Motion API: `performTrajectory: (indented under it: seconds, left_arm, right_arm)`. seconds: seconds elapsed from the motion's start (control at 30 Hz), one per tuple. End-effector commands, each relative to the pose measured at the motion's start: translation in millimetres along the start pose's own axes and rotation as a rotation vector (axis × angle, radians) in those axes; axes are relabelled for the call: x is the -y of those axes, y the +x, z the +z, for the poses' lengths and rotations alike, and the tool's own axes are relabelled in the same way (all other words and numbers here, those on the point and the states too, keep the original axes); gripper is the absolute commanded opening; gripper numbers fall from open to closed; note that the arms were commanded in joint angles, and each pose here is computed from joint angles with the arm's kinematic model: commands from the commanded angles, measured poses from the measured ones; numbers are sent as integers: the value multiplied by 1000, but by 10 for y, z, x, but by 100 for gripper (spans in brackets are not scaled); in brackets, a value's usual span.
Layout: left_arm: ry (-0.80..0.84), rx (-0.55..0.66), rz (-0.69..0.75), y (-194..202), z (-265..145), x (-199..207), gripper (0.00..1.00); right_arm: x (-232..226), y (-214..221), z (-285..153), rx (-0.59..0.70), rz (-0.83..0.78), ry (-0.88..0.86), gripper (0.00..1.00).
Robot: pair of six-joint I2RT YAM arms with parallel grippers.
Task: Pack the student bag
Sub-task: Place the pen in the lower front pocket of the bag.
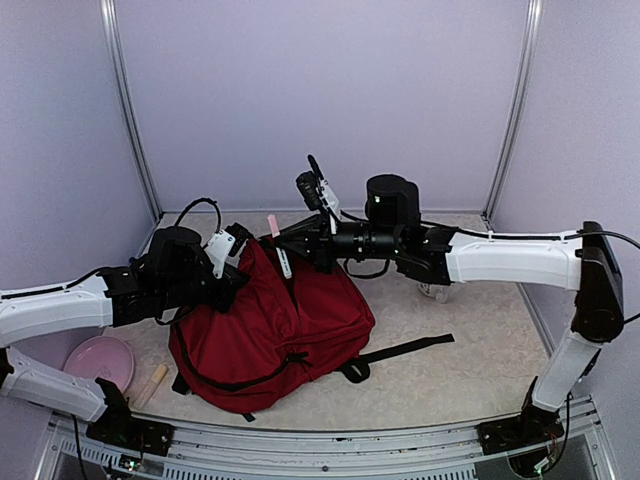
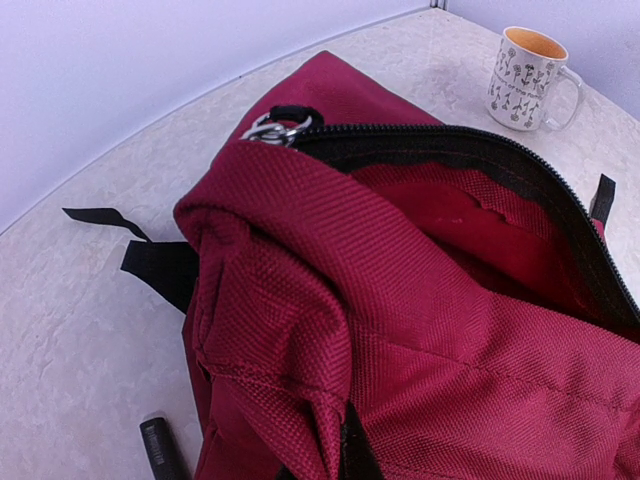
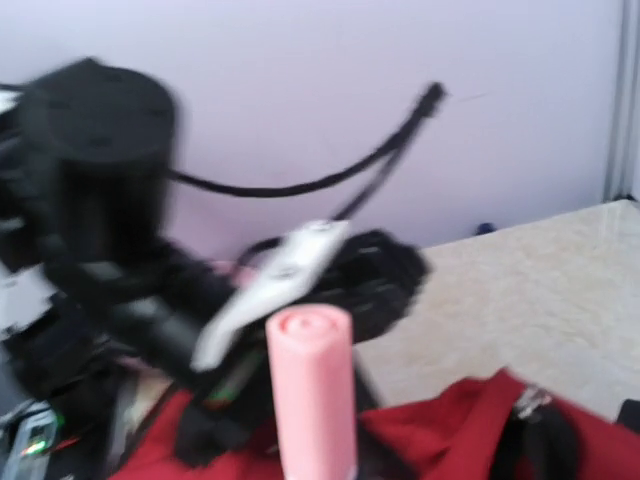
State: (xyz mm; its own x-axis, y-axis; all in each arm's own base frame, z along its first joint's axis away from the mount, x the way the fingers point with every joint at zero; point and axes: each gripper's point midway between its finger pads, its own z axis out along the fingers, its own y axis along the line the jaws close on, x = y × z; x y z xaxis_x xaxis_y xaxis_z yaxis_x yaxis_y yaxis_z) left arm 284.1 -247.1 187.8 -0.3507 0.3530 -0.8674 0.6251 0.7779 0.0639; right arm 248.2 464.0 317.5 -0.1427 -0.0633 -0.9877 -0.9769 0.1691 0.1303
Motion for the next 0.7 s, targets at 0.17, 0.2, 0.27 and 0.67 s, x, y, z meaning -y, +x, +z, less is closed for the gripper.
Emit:
performTrajectory:
  seconds: [0.17,0.2,0.27,0.67]
  left_arm:
    - [33,131,-11,-404,-144,39,0]
    - [32,133,-12,-413,-149,35,0]
    - [32,138,-14,-421,-158,30,0]
    - [40,165,-45,-480,-184,-23,0]
  right_arm:
    - [555,418,316,-53,50,230,0]
    - [577,494,324,-85,53,248,0]
    - [620,691,328,-170,75,291,0]
    - [450,1474,139,-606,92,437,0]
